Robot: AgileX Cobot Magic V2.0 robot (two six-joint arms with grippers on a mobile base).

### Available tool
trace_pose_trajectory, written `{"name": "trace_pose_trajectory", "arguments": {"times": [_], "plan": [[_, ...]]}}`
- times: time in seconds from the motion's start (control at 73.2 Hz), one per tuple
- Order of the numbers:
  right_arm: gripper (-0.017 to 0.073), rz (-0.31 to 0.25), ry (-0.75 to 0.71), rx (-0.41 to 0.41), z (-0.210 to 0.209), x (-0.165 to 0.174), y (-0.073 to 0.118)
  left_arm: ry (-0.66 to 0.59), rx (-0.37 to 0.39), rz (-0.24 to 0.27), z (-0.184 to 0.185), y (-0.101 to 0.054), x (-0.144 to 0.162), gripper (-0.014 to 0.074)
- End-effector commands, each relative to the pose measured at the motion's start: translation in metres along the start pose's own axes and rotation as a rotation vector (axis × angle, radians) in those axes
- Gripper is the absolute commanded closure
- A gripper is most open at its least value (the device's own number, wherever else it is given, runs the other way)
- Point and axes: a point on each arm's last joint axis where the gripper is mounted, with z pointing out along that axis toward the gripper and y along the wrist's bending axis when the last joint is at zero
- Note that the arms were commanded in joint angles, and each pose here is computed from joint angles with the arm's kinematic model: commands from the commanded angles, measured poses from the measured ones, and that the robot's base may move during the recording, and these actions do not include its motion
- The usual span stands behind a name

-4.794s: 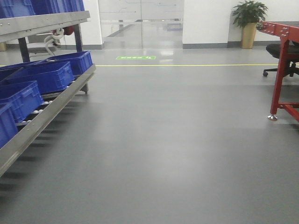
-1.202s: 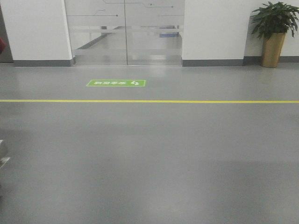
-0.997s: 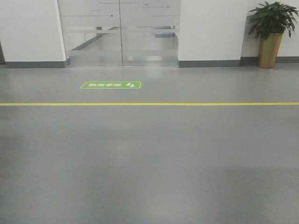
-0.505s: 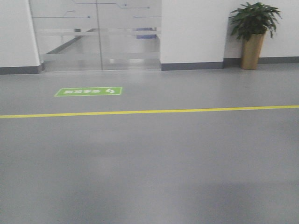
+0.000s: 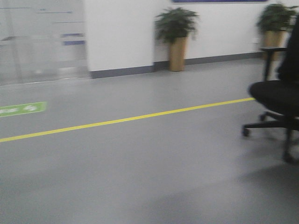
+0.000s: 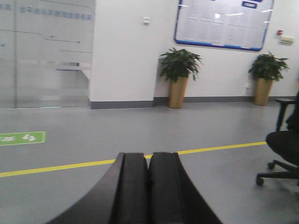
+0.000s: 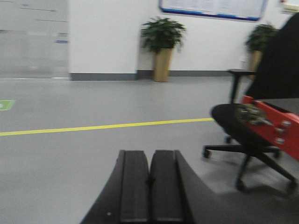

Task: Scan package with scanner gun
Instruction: 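Drive the base forward along the aisle toward the red table, then turn the base to face the felt tabletop with box and scanner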

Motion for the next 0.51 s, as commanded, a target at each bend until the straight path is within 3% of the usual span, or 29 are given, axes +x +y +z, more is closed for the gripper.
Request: {"name": "trace_pose_trajectory", "arguments": {"times": [0.0,0.492], "plan": [[0.0728,-0.006,-0.021,-0.001,-0.0004,-0.0021,0.0,-0.02,-0.001,-0.003,-0.0004,0.0,-0.0022,0.0705],[0.0728,-0.006,-0.021,-0.001,-0.0004,-0.0021,0.0,-0.02,-0.001,-0.003,-0.0004,0.0,-0.0022,0.0705]]}}
